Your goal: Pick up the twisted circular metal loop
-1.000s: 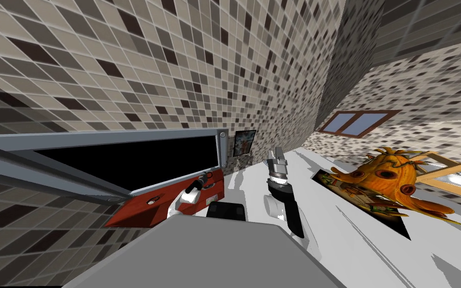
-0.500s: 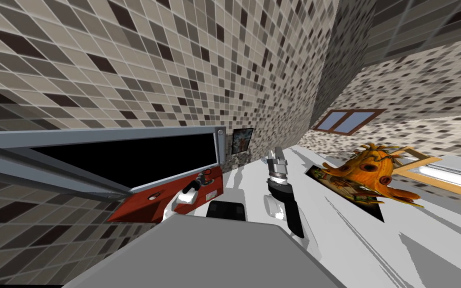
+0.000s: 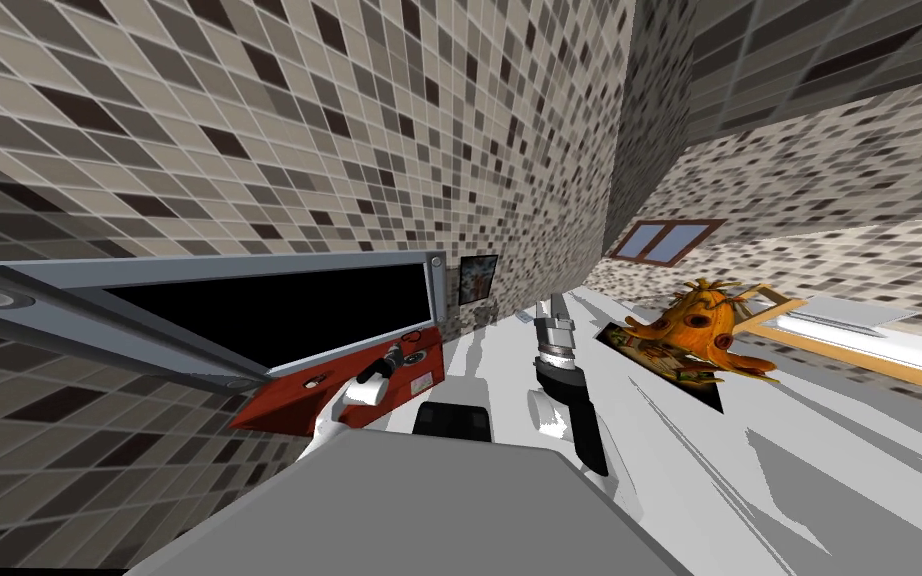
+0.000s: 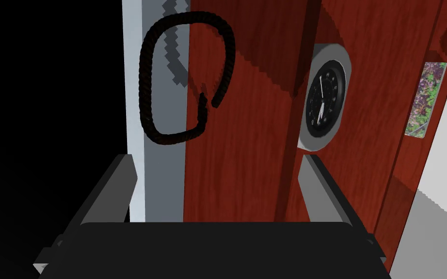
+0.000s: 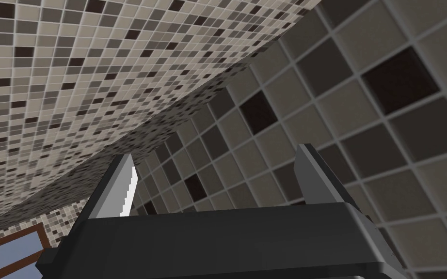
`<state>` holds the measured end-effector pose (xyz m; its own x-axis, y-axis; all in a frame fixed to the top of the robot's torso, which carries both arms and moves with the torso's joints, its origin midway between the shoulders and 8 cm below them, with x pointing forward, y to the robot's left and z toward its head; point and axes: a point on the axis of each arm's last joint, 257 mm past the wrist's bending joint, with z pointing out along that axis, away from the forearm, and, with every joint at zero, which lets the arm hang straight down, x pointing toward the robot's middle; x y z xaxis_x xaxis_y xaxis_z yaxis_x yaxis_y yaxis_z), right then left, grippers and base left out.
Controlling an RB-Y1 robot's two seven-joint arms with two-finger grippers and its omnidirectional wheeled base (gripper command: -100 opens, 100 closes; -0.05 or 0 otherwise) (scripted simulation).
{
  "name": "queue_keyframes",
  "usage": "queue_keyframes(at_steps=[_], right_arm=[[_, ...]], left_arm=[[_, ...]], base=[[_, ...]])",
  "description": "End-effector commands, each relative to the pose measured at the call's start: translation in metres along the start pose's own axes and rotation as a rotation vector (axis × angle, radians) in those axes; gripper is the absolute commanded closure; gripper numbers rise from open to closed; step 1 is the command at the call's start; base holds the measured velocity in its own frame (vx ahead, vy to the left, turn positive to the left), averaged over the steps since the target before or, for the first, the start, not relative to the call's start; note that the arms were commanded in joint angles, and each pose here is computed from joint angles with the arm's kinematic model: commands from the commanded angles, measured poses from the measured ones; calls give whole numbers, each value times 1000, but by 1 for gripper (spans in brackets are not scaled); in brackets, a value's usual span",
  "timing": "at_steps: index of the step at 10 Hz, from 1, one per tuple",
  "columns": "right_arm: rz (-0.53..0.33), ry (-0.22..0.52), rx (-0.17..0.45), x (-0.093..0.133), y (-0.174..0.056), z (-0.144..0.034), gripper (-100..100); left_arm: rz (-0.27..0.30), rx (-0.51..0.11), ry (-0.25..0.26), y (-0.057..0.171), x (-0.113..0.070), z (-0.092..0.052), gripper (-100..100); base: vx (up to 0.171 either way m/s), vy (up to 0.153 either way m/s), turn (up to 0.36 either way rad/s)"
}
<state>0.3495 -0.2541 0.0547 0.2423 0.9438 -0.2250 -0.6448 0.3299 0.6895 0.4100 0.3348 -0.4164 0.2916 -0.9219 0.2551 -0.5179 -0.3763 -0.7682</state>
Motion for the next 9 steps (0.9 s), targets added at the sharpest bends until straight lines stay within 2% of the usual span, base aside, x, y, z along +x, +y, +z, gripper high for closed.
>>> queue_keyframes(at_steps=[1,6,9], right_arm=[[0,0,0,0,0,0,0],[0,0,0,0,0,0,0],[0,0,0,0,0,0,0]], left_arm=[[-31,-13,-19,-2,-11,-3,-100],[-100,-40,-48,-12,-23,-7,-100],[-135,-66,-50,-13,-20,-7,-100]], base=[[-132,-15,-97],[-74,-10,-55],[6,53,-41]])
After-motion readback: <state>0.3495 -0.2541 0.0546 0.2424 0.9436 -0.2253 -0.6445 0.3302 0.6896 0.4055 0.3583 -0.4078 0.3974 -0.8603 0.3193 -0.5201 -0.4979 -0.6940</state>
